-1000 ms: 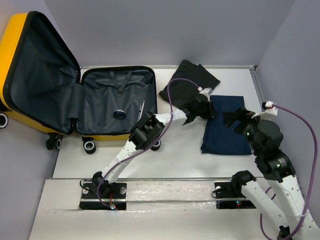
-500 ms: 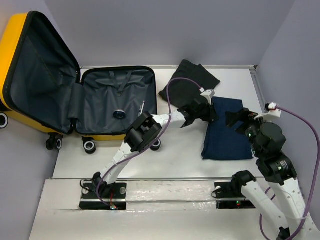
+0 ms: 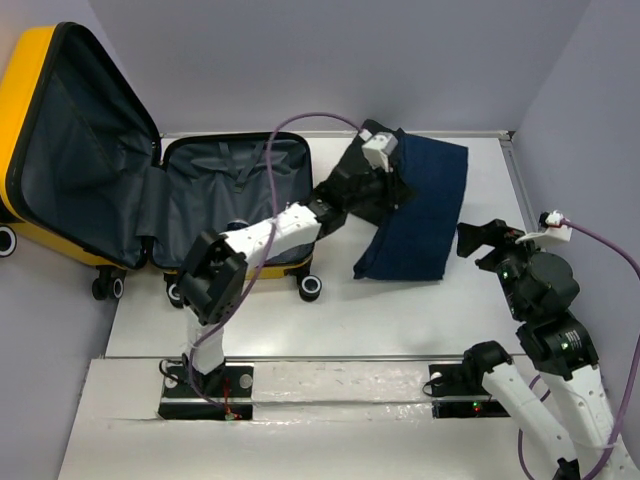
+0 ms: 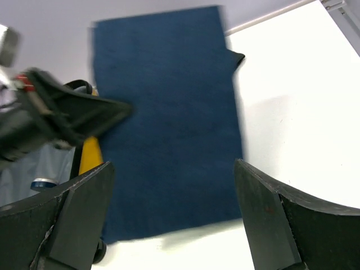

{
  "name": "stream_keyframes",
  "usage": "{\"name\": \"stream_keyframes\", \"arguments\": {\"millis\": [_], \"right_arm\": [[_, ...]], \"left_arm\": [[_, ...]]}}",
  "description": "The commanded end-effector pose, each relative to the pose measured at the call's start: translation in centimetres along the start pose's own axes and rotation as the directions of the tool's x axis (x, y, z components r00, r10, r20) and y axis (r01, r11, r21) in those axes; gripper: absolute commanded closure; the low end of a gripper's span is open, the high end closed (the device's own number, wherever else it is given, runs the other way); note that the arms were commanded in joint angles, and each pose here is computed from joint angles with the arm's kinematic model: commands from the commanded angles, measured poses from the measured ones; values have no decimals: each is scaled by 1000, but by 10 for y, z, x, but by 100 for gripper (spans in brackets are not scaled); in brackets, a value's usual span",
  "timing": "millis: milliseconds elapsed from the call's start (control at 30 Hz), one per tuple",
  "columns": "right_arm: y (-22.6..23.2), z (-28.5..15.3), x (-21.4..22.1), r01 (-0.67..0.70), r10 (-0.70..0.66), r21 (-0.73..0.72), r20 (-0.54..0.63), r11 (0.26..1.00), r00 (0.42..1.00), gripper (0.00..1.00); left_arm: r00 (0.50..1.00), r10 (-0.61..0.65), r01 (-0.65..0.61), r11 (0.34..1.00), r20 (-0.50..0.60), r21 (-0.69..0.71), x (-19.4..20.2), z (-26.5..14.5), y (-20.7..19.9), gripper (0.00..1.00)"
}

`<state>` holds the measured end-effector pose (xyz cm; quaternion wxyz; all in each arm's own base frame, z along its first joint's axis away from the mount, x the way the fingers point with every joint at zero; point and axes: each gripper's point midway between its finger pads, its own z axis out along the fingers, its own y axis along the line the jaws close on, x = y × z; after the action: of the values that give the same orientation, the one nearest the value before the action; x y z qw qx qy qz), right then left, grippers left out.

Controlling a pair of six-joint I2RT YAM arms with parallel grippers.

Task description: Pack the luggage

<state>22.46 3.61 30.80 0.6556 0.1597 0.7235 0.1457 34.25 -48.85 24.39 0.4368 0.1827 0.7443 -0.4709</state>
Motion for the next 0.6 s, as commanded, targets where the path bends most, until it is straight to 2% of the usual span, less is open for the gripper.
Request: {"name": "stream_keyframes", "arguments": {"millis": [0,33,67,100,133,167,300,333,400,467,567], "right_arm": [[7,-5,-20,-18,19,-27,65,999,998,9],[6,-6,-20,-23,25,-28,68,999,997,9],[6,-6,-19,-23,24,-30,65,999,998,8],[7,-7,-18,-22,24,-36,66,999,998,9],[6,-8,-16,-18,20,-38,63,999,998,8],[5,-8,-15,-17,19,-41,63,999,998,9],[7,-9,-7,-15,18,-64,45,998,999,8],[9,-8,-4,-16,19,-76,34,997,999,8],[11,-6,0,-14,16,-82,16,996,1000,8],[13,-5,3,-8,9,-90,1,996,1000,8],[13,-4,3,-8,8,-91,-1,996,1000,8]], "left_arm": [[974,23,-5,997,226,-82,-102,-73,45,94],[975,16,7,995,220,-104,-105,-86,58,94],[971,20,26,982,236,-186,-116,-108,96,94],[962,42,18,976,269,-217,-134,-130,100,94],[967,39,30,965,253,-262,-135,-147,116,94],[955,72,27,945,288,-326,-156,-179,138,94],[957,97,40,890,275,-455,-167,-239,190,94],[956,85,75,855,281,-514,-170,-264,217,94],[959,56,103,843,276,-528,-164,-282,242,94],[950,19,175,792,311,-584,-161,-312,284,94],[949,-18,217,763,316,-609,-158,-325,319,94]]}}
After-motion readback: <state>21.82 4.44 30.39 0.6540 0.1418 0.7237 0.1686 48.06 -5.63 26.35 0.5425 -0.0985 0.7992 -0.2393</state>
